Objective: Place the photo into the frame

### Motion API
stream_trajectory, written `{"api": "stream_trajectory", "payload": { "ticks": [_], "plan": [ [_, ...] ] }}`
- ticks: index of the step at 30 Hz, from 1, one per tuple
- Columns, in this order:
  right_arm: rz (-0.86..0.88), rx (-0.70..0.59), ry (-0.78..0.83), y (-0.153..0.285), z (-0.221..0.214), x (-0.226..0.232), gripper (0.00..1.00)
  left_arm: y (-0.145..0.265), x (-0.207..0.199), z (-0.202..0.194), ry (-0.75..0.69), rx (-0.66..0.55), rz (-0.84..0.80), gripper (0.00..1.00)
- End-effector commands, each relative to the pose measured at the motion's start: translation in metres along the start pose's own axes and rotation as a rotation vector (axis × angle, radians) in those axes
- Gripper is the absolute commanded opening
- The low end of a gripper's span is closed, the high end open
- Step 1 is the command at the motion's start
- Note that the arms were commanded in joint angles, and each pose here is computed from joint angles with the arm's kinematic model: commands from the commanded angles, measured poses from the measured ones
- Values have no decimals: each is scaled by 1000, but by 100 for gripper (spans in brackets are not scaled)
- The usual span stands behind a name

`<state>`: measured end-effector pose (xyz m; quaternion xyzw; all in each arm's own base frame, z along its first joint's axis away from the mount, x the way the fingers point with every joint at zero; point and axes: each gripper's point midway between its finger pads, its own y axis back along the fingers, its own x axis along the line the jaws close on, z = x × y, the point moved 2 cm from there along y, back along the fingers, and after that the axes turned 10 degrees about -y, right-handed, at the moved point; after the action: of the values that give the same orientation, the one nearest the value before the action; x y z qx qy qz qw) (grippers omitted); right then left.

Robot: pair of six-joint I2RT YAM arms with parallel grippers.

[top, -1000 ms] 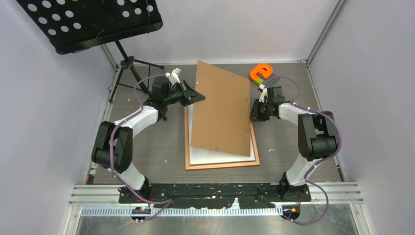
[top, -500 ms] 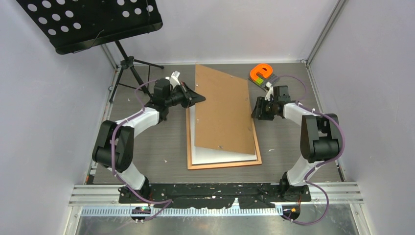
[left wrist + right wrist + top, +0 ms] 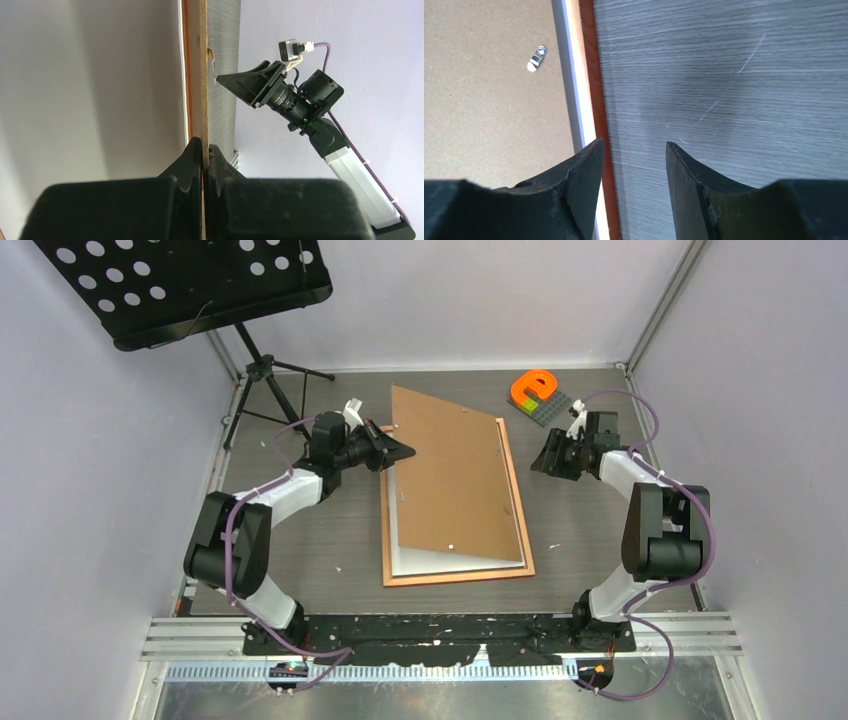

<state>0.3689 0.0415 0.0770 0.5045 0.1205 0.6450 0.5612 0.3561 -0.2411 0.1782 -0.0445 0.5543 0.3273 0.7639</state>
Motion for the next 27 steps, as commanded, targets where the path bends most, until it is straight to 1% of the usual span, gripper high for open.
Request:
{"api": "stream_trajectory", "payload": {
  "ticks": [1,13,27],
  "plan": [
    [26,-35,4,10,10,5,55,14,-38,18,-41,-85,-109,0],
    [40,-28,-11,7,9,3,55,13,-33,16,-13,-88,-105,0],
    [41,15,-22,-4,2,-3,55,18,-43,15,-50,-80,-134,0]
  ]
}}
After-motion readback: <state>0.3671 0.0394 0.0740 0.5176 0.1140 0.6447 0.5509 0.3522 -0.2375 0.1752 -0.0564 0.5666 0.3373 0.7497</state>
